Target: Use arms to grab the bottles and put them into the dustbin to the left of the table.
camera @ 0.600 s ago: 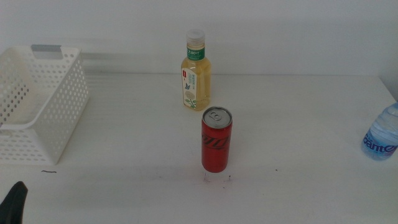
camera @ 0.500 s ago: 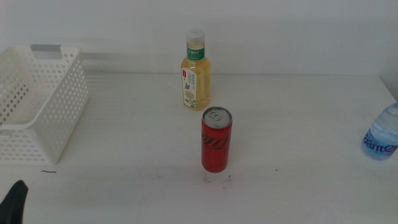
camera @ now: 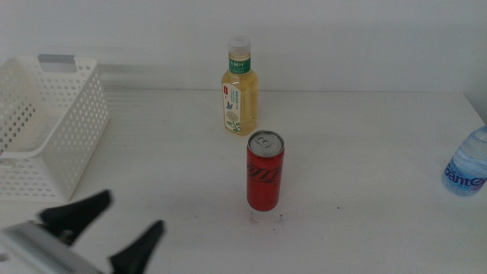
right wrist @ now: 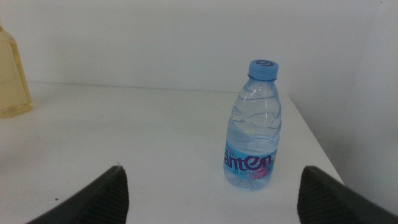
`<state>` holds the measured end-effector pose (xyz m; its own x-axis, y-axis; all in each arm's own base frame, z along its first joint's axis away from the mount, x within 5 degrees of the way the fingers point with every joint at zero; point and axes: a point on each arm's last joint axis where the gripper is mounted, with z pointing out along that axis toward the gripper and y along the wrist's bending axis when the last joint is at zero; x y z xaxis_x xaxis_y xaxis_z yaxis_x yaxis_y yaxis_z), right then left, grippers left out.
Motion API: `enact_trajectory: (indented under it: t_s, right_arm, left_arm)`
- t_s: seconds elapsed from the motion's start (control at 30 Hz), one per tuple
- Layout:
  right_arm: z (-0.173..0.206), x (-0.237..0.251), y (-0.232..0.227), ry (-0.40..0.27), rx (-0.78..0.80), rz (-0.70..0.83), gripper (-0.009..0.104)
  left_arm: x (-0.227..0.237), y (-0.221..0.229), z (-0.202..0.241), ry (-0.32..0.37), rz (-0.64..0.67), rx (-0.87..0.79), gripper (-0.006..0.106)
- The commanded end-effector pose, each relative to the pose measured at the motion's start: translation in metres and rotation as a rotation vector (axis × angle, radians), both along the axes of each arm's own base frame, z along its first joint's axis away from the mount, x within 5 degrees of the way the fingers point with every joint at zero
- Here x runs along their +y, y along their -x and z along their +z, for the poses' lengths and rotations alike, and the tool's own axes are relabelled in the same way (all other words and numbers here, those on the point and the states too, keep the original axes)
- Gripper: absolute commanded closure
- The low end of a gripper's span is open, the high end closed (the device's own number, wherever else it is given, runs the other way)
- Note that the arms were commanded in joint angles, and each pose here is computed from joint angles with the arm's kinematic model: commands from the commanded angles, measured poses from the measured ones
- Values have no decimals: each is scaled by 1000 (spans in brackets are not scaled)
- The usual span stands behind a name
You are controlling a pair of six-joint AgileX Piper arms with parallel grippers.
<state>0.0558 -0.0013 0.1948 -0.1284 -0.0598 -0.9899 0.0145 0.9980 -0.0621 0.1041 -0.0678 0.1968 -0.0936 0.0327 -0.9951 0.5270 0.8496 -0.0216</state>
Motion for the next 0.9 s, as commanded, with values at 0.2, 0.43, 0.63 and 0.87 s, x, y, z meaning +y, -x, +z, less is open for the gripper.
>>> enact_trajectory:
  t_s: [0.2, 0.43, 0.63, 0.87]
  right_arm:
    - [0, 0, 0, 15, -12, 4, 24]
    - [0, 0, 0, 15, -12, 4, 24]
    - [0, 0, 0, 15, -12, 4, 24]
    - [0, 0, 0, 15, -12, 4, 24]
  left_arm:
    - [-35, -11, -17, 29, -58, -34, 10]
    - [-45, -17, -41, -23, -71, 28, 10]
    - [-45, -18, -45, -29, -67, 54, 10]
    - [-47, -17, -45, -31, -88, 52, 10]
